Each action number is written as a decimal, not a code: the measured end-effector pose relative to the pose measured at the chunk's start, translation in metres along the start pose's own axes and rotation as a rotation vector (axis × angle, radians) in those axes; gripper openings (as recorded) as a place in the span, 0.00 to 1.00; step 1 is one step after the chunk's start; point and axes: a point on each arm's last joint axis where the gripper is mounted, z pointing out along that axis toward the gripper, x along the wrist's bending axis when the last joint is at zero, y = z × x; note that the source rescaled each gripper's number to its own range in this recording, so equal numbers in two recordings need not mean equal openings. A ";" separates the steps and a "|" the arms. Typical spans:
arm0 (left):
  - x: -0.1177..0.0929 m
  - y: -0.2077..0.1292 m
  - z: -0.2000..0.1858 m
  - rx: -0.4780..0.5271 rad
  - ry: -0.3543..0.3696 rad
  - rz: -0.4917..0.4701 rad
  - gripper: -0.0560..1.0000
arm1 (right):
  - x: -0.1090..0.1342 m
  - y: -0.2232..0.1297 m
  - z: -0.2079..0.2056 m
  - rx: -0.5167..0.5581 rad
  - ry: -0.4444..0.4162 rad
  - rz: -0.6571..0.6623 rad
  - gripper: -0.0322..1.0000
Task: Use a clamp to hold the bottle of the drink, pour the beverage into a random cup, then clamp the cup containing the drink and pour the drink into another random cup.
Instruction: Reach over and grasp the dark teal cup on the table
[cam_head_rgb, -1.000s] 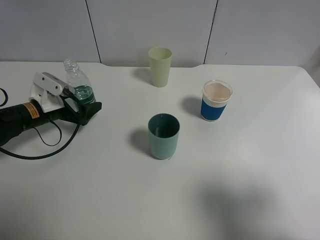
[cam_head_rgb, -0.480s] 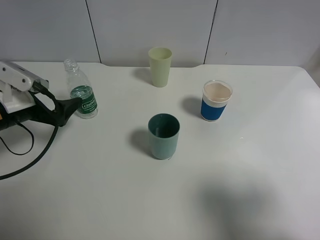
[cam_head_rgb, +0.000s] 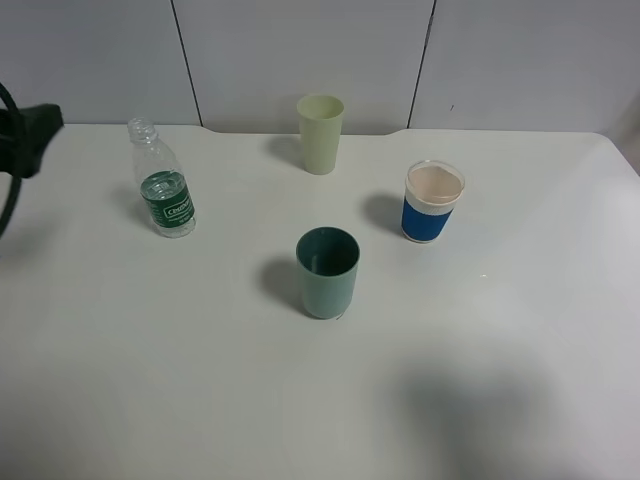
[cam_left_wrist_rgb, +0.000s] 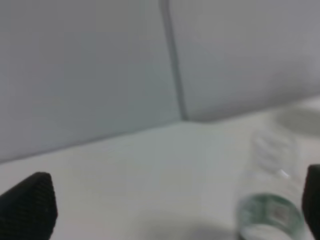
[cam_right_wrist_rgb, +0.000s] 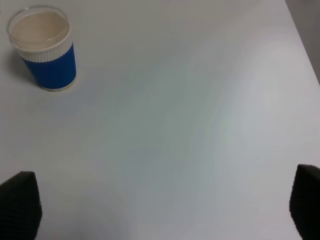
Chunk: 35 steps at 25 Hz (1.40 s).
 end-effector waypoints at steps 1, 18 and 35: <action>0.002 0.007 -0.005 -0.010 0.029 -0.005 1.00 | 0.000 0.000 0.000 0.000 0.000 0.000 1.00; 0.019 0.122 -0.131 0.215 0.373 -0.107 1.00 | 0.000 0.000 0.000 0.000 0.000 0.000 1.00; -0.018 0.091 -0.226 0.214 0.317 -0.167 1.00 | 0.000 0.000 0.000 0.000 0.000 0.000 1.00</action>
